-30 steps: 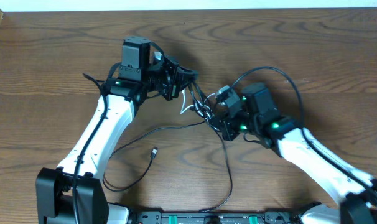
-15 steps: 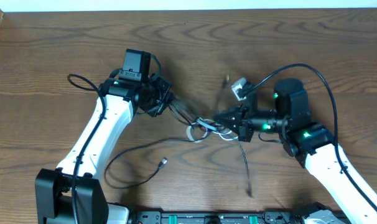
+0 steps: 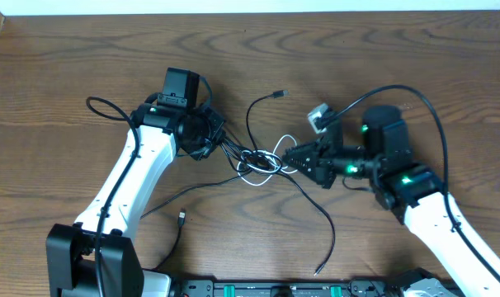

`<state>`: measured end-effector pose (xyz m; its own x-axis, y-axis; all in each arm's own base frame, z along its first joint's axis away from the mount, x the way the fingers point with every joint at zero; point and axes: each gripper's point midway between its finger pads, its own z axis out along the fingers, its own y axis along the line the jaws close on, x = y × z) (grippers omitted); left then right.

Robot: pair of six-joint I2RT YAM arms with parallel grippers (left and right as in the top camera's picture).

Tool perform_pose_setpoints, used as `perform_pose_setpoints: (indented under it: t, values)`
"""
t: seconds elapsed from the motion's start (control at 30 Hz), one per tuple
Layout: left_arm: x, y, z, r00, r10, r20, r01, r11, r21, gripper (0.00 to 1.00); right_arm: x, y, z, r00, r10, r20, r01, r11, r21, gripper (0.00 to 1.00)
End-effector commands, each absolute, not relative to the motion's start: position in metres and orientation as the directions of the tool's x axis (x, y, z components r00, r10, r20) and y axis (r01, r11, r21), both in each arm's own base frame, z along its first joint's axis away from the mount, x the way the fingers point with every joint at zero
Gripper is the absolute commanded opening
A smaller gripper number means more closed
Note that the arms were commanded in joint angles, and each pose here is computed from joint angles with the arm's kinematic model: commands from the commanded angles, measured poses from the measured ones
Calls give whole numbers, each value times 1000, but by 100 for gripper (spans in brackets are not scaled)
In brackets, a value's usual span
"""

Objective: Untangle cables

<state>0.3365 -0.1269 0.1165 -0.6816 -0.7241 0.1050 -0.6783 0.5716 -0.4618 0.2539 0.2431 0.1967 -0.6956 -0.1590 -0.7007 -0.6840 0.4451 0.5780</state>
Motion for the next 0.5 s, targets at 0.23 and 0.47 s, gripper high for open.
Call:
perform_pose_setpoints:
  t: [0.23,0.47]
  values:
    - [340,-123,127,-689,-722,67,-656,582,-480,8,250,273,99,-506,-531,-679,-835,500,231,42]
    - [340,-123,126,-689,-722,69,-658,583,-477,8,262,279,61,-514,-574,-638,-824,538,179,42]
